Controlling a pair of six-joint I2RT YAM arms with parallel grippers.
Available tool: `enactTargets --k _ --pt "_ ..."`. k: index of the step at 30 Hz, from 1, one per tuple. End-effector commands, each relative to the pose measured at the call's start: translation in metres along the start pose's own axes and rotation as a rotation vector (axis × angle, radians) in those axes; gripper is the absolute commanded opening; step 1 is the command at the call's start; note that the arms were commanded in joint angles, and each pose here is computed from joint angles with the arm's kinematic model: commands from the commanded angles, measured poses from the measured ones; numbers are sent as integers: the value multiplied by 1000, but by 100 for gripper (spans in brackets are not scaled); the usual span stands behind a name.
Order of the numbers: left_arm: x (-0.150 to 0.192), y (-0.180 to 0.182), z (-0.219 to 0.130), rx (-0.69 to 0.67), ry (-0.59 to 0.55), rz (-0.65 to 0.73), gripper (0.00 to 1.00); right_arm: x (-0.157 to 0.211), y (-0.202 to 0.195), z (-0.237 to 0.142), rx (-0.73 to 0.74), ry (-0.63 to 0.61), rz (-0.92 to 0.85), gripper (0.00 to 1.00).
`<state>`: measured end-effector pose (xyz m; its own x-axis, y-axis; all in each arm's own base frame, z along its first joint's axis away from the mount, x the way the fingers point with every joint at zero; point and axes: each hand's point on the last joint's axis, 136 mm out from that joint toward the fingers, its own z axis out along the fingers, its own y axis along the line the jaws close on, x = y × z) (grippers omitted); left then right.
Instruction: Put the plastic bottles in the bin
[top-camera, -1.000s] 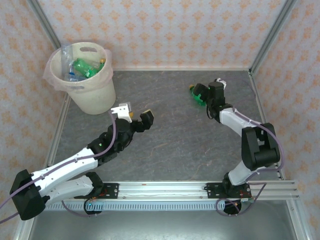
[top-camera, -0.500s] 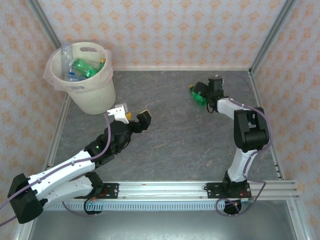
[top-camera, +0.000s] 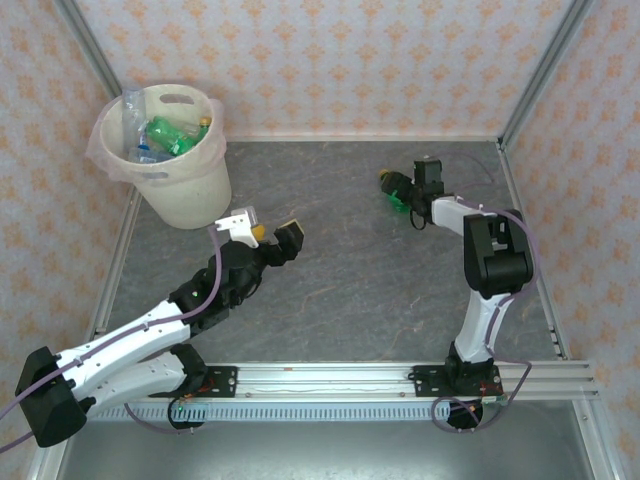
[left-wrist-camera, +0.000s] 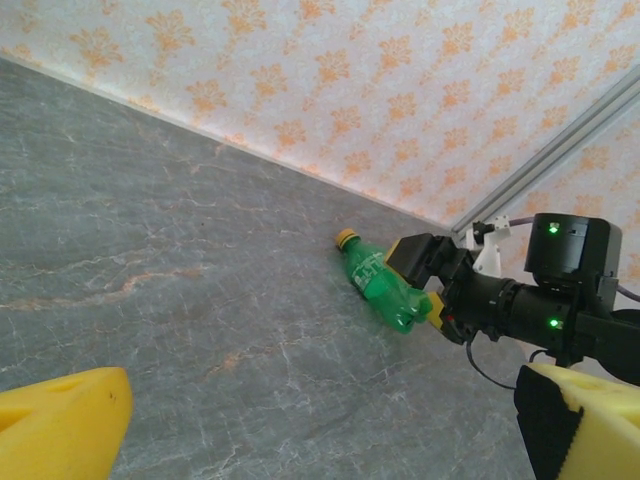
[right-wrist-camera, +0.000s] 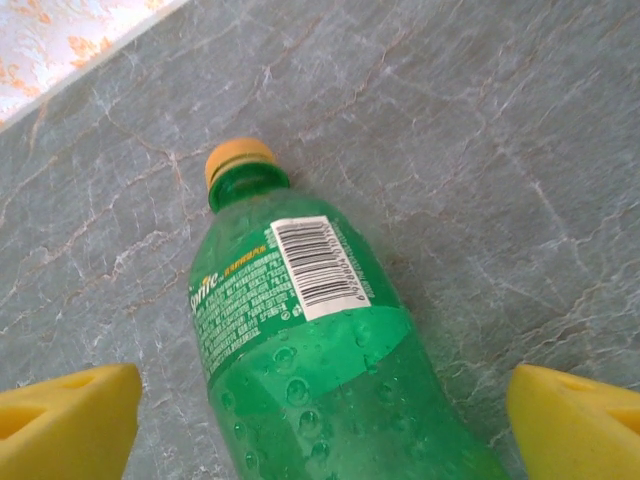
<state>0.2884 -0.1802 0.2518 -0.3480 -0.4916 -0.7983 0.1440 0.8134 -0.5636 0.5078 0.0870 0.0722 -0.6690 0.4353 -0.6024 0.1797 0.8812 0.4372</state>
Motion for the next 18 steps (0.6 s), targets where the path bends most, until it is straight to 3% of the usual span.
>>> enactTargets --k 1,14,18 --pt "-2 1 0 3 -16 -33 99 10 7 8 -33 36 -19 93" --pt "-4 5 -5 17 -26 -61 98 21 9 15 -29 51 -40 85" --pt "-5 5 -4 15 -28 -56 99 21 10 12 -28 46 -53 72"
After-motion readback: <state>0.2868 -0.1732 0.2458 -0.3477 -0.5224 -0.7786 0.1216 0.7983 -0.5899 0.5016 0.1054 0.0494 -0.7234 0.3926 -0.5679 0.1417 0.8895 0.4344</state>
